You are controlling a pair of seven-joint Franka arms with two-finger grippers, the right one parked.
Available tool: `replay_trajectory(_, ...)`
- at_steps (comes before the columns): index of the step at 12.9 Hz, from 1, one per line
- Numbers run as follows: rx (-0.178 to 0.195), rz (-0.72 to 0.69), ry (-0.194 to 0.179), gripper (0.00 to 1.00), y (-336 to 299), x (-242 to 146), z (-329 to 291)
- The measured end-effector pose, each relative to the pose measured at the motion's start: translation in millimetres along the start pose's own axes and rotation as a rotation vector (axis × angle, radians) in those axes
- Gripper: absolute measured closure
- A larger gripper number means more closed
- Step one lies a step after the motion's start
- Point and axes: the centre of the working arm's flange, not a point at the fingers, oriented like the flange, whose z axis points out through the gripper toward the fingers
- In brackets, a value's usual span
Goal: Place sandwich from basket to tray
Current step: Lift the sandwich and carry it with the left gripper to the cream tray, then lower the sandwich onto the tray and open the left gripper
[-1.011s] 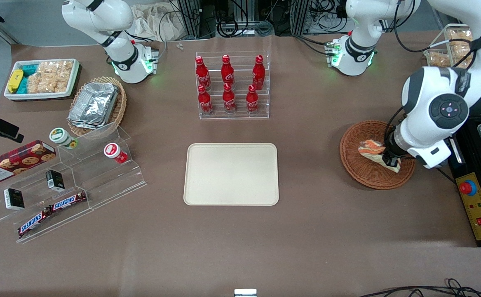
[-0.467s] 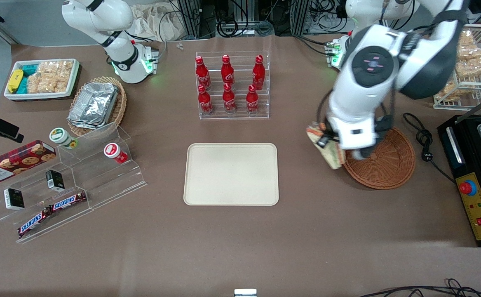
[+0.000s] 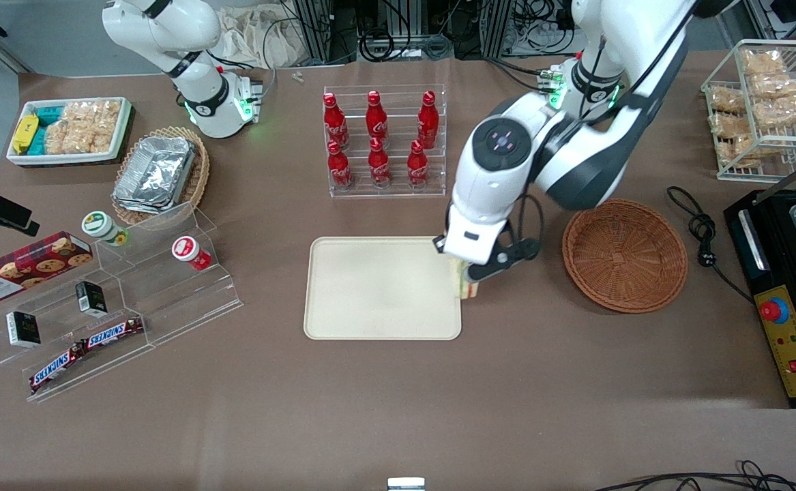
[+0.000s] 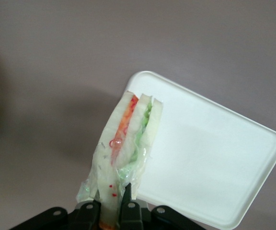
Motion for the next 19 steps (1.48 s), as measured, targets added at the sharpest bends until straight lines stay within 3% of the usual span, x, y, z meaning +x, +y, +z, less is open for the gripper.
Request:
replay_trajectory(2,-0.040,0.054,0.035,0.84,15.6,3.8,50.7)
replay_trajectory(4,-0.089,0.066,0.035,0.84,25.4,11.5,83.9)
replay_trajectory(5,-0.095,0.075,0.033,0.84,29.5,11.5,95.1)
replay_trajectory(10,-0.031,0.127,-0.002,0.85,34.5,-14.3,140.7)
replay_trajectory(11,-0.025,0.129,-0.007,0.78,33.5,-16.3,144.8)
replay_trajectory(15,0.005,0.116,0.005,0.35,31.0,-7.7,128.1)
replay_trajectory(18,0.031,0.064,0.072,0.02,20.0,14.5,59.9)
replay_trajectory(19,0.038,0.038,0.102,0.00,9.0,28.4,31.6)
